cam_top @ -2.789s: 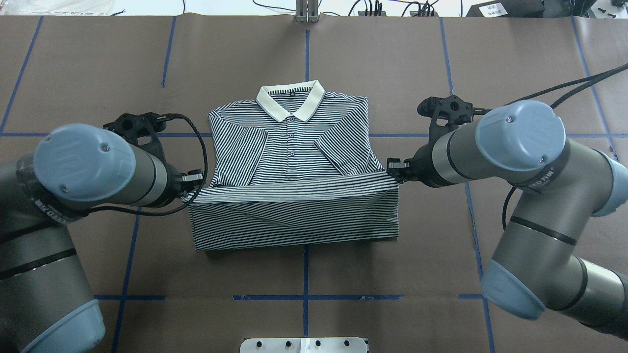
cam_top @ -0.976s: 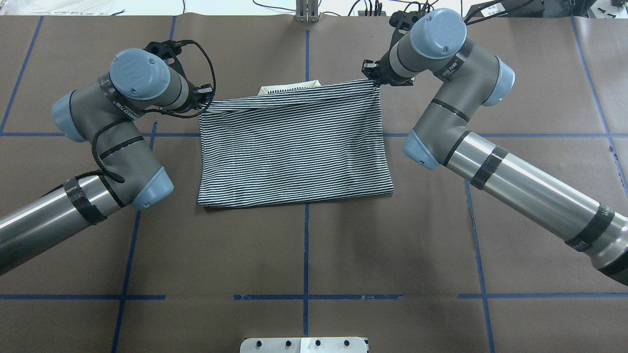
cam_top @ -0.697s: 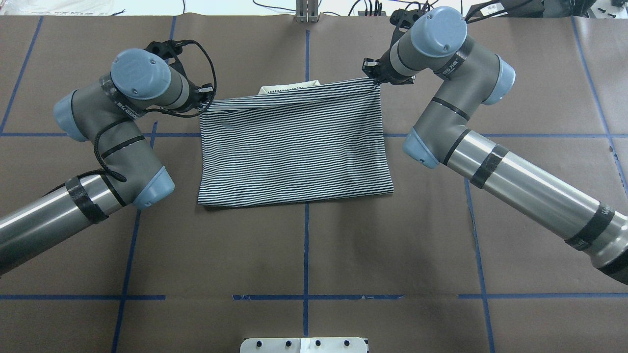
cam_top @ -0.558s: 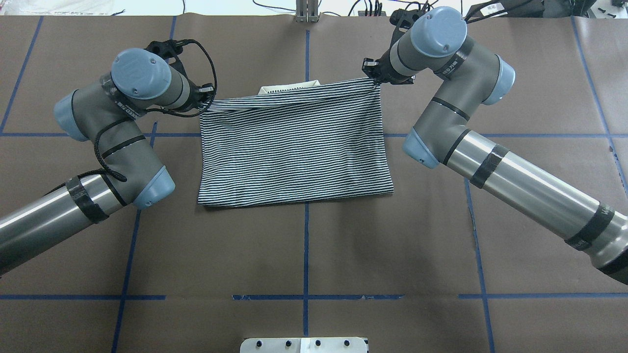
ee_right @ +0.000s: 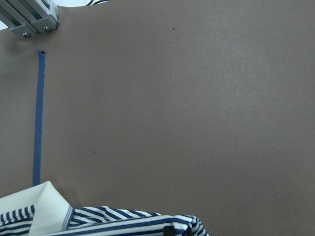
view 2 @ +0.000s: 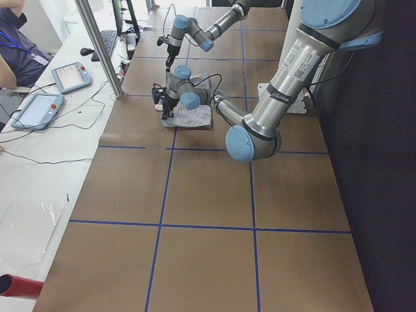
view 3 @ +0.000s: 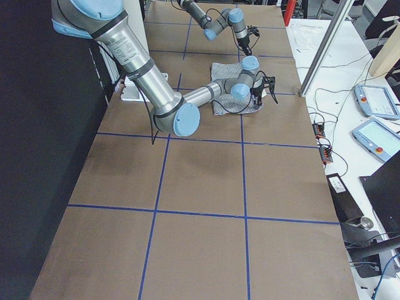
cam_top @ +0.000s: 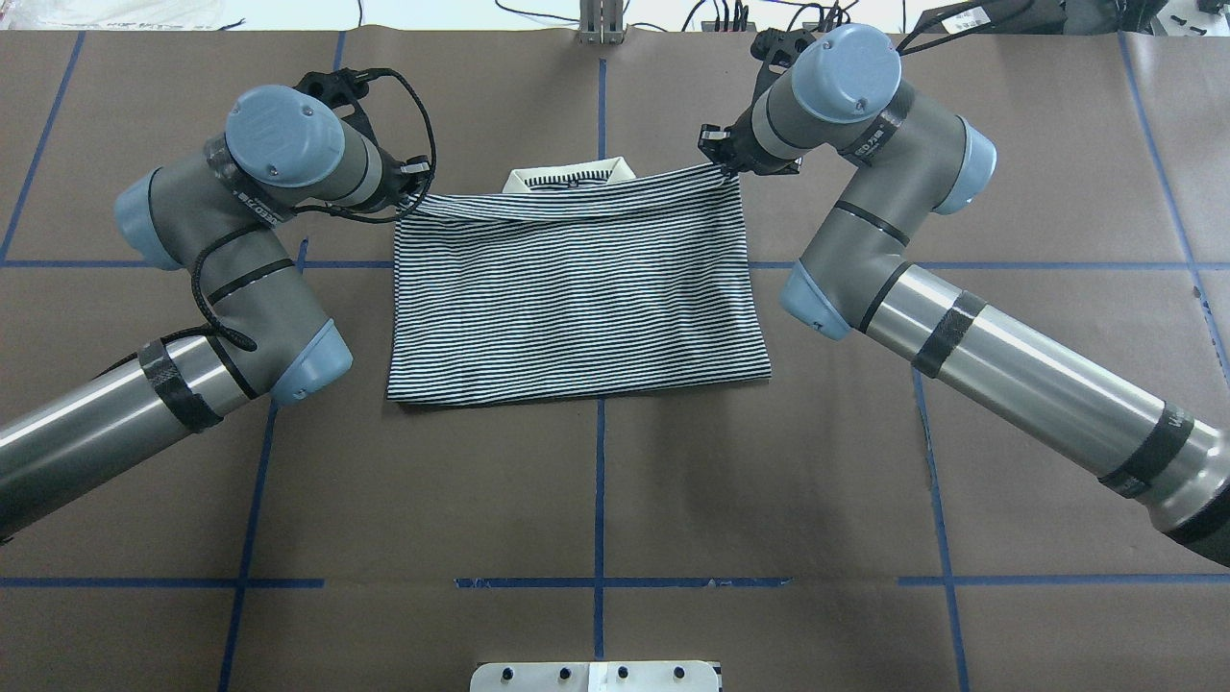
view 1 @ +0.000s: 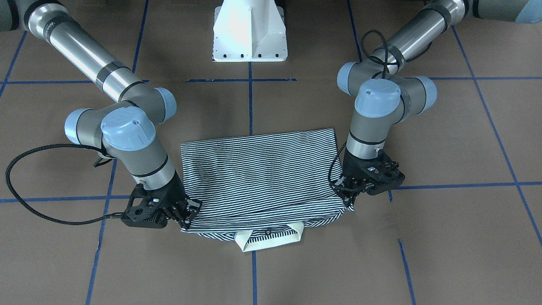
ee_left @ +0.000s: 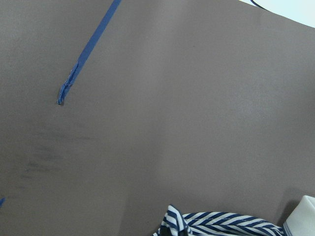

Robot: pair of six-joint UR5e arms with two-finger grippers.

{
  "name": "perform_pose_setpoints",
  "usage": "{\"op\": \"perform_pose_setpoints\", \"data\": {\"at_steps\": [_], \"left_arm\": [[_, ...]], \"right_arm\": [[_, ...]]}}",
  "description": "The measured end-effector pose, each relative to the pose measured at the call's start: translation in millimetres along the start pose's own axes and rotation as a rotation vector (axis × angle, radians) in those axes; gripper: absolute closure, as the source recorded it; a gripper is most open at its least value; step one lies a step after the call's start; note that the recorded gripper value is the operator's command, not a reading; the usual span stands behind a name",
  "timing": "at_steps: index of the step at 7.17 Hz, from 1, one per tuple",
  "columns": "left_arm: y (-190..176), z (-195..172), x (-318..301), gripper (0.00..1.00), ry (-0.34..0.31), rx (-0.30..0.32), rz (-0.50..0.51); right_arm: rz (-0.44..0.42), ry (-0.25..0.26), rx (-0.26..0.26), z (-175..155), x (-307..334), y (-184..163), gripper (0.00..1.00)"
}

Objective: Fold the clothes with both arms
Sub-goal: 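Release the hem near the collar and raise both grippers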

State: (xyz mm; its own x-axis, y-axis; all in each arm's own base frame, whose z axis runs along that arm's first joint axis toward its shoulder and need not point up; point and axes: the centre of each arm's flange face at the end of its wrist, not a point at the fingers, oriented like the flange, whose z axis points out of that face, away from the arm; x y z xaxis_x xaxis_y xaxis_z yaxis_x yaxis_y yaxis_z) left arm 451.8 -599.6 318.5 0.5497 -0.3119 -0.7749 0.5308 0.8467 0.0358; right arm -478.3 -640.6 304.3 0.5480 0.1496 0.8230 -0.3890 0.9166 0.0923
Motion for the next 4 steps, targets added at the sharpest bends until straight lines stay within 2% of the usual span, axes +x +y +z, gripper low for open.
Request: {"op": "perform_pose_setpoints", "data": {"at_steps": [3, 4], "left_arm": [[-23, -10, -1, 0.00, 0.002, 0.016, 0.028], [-27, -17, 0, 0.00, 0.016, -0.001, 0.041]], "right_arm": [[-0.002, -0.039, -0.043, -6, 2, 4, 0.00], [-0.008, -0.055, -0.055, -11, 11, 14, 0.00]]}}
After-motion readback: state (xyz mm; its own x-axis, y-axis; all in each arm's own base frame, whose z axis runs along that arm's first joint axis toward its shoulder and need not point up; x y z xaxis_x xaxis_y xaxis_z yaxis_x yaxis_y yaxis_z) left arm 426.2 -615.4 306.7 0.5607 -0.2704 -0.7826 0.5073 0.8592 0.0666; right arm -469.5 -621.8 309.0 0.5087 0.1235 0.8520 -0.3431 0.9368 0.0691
